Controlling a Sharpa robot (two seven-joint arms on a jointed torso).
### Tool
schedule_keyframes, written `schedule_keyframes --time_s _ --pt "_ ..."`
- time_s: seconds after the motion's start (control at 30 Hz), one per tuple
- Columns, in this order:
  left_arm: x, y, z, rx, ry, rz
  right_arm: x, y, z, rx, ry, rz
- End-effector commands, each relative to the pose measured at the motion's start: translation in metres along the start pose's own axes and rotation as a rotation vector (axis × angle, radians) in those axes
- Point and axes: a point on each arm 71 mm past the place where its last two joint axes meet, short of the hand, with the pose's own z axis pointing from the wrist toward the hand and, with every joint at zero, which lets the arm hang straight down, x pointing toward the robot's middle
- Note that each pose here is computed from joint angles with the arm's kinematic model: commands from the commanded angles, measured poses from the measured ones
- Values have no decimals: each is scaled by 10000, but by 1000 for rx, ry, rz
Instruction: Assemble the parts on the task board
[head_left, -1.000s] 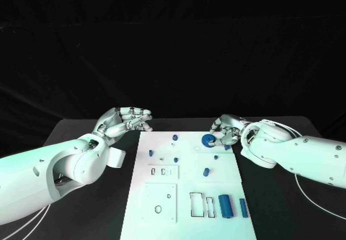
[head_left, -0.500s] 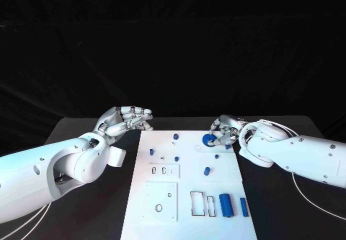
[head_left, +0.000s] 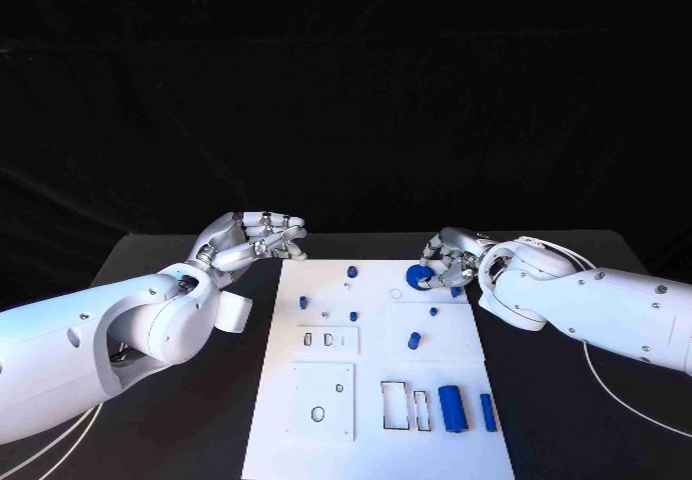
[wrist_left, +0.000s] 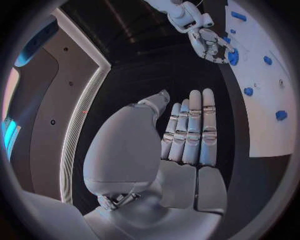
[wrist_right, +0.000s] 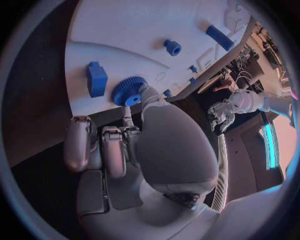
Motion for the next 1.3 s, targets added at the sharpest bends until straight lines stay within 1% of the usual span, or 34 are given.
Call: schedule_keyframes --time_s 0.03,0.3,0.43,0.67,0.77,0.8,0.9,0.97,1.07,1.2,1.3 --pt "29 -7 1 0 25 -16 29 -5 -3 -4 20 -26" --pt "29 -6 0 -2 28 -17 44 21 -8 -22 21 -41" --pt "29 -6 0 -2 29 -17 41 49 -14 -40 0 -43" --pt "28 -5 2 -2 29 -17 -18 105 -47 -75 -103 -14" --pt "26 -4 3 -2 29 -17 -51 144 -83 -91 -157 -16" --pt "25 -4 3 -2 29 -17 -58 160 -94 -97 -168 -19" --pt "21 -3 4 -2 28 -17 -75 264 -145 -134 -197 -36" --pt "20 -1 7 -2 27 -16 -71 371 -183 -175 -205 -52" --pt "22 2 12 -2 28 -17 -33 593 -237 -251 -207 -83" --pt "29 5 19 -2 30 -18 40 848 -255 -326 -202 -122" --pt "33 7 24 -2 32 -18 94 995 -235 -359 -202 -152"
